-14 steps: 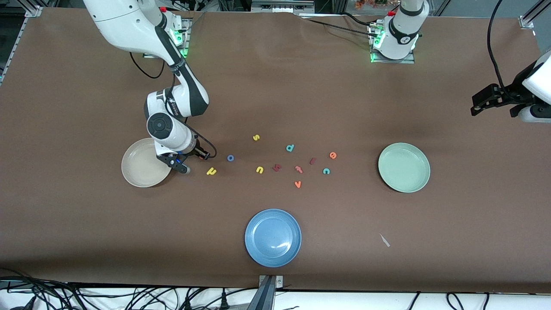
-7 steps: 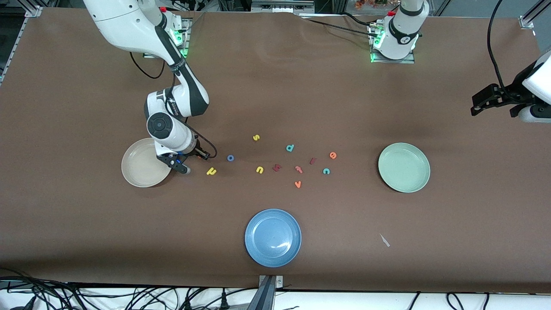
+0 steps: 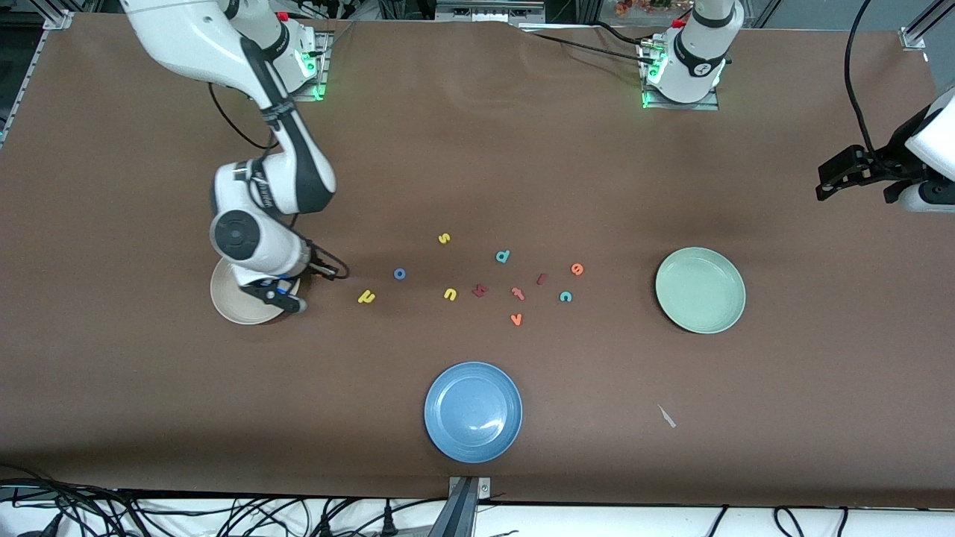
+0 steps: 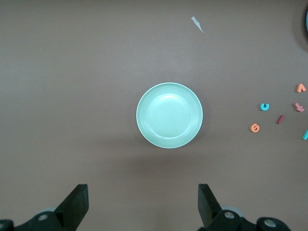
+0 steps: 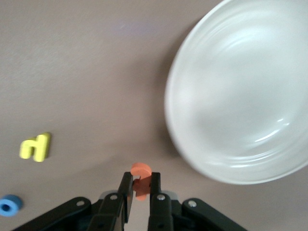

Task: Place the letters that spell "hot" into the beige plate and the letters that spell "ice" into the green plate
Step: 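Move the orange letter onto the beige plate and open the right gripper, then reach the right gripper to the yellow letter while the left gripper starts out, then grasp the yellow letter with the right gripper while the left gripper reaches letters, then place the yellow letter on the beige plate while the left gripper grasps orange letter, then carry the orange letter to the green plate while the right gripper reaches blue letter, then grasp the blue ring letter with the right gripper while the left gripper reaches pink letter, then place the blue letter on the beige plate while the left gripper carries pink letter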

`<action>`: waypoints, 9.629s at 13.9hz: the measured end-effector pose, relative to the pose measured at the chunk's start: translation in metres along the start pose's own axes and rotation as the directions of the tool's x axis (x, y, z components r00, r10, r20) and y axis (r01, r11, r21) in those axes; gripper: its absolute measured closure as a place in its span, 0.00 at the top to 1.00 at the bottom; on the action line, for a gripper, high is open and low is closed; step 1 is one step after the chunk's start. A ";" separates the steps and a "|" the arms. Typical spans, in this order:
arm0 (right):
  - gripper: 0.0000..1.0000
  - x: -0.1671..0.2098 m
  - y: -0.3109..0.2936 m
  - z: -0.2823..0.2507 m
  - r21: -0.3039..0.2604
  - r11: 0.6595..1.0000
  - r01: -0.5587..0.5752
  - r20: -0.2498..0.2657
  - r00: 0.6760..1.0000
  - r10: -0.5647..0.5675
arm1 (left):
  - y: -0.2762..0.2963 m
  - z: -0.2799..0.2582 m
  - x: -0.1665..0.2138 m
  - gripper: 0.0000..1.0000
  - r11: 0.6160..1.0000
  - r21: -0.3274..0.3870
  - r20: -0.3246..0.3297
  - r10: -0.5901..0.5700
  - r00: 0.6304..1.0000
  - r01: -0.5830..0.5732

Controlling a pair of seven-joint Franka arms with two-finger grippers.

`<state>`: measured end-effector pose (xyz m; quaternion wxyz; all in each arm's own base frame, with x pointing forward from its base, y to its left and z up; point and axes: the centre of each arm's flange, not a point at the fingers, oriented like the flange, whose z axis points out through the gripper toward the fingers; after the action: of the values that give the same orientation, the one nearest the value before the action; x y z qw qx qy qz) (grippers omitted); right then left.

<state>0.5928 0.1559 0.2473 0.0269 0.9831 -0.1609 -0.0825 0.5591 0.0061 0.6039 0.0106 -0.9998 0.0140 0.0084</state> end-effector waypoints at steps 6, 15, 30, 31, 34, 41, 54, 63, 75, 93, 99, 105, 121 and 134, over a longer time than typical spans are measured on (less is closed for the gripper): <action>0.33 0.017 0.073 0.010 -0.017 0.992 0.124 -0.016 0.992 -0.124 | 0.000 0.001 -0.001 1.00 1.000 0.000 0.006 0.000 1.000 0.000; 1.00 0.026 -0.001 -0.030 0.116 0.988 -0.100 -0.014 0.995 0.102 | -0.003 0.002 -0.002 1.00 1.000 -0.001 0.019 -0.006 1.000 0.006; 1.00 -0.001 -0.114 0.046 0.133 0.907 -0.399 0.026 0.916 0.399 | 0.009 0.002 -0.003 1.00 1.000 -0.001 0.027 0.019 0.999 -0.019; 1.00 -0.001 -0.115 0.048 0.132 0.907 -0.399 0.026 0.916 0.399 | 0.021 0.003 -0.003 1.00 0.999 -0.002 0.037 0.045 0.998 -0.045; 0.99 0.001 -0.115 0.055 0.139 0.906 -0.400 0.017 0.916 0.401 | 0.078 0.016 -0.001 1.00 0.989 -0.008 0.071 0.147 0.987 -0.147; 0.61 0.003 -0.116 0.058 0.148 0.905 -0.399 0.008 0.916 0.402 | 0.200 0.145 0.034 1.00 0.941 -0.069 0.193 0.338 0.921 -0.331; 0.26 0.004 -0.117 0.060 0.150 0.907 -0.394 0.003 0.918 0.398 | 0.349 0.376 0.032 1.00 0.876 -0.157 0.174 0.479 0.860 -0.456; 0.26 0.031 -0.068 0.022 0.026 0.996 -0.087 -0.006 0.996 0.087 | 0.341 0.412 0.012 0.88 0.881 -0.007 0.208 0.463 0.861 -0.472; 0.57 0.012 0.102 0.016 0.018 0.971 0.237 -0.095 0.968 -0.234 | 0.339 0.424 0.014 0.27 0.881 0.019 0.195 0.461 0.865 -0.474; 1.00 -0.076 -0.129 0.038 0.084 0.994 0.075 -0.097 0.993 -0.067 | 0.162 0.370 0.072 0.90 0.853 -0.065 0.295 0.512 0.807 -0.517; 1.00 -0.082 -0.164 0.053 0.077 0.988 0.132 -0.106 0.987 -0.124 | 0.295 0.332 0.034 1.00 0.898 -0.051 0.248 0.436 0.865 -0.438; 0.97 -0.081 -0.167 0.071 0.058 0.987 0.153 -0.096 0.985 -0.147 | 0.357 0.343 0.003 1.00 0.957 0.009 0.259 0.279 0.925 -0.291; 0.32 -0.078 -0.169 0.069 0.066 0.988 0.140 -0.105 0.985 -0.133 | 0.404 0.411 0.004 0.58 0.945 -0.038 0.062 0.328 0.943 -0.326; 0.28 -0.035 -0.130 0.045 -0.020 0.990 0.140 -0.040 0.989 -0.141 | 0.396 0.419 0.014 0.07 0.938 0.006 0.019 0.347 0.938 -0.347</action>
<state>0.5930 0.2887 0.1981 0.0329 0.9933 -0.0898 -0.0651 0.5552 -0.3813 0.1767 0.0138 -0.9815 0.1900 0.0190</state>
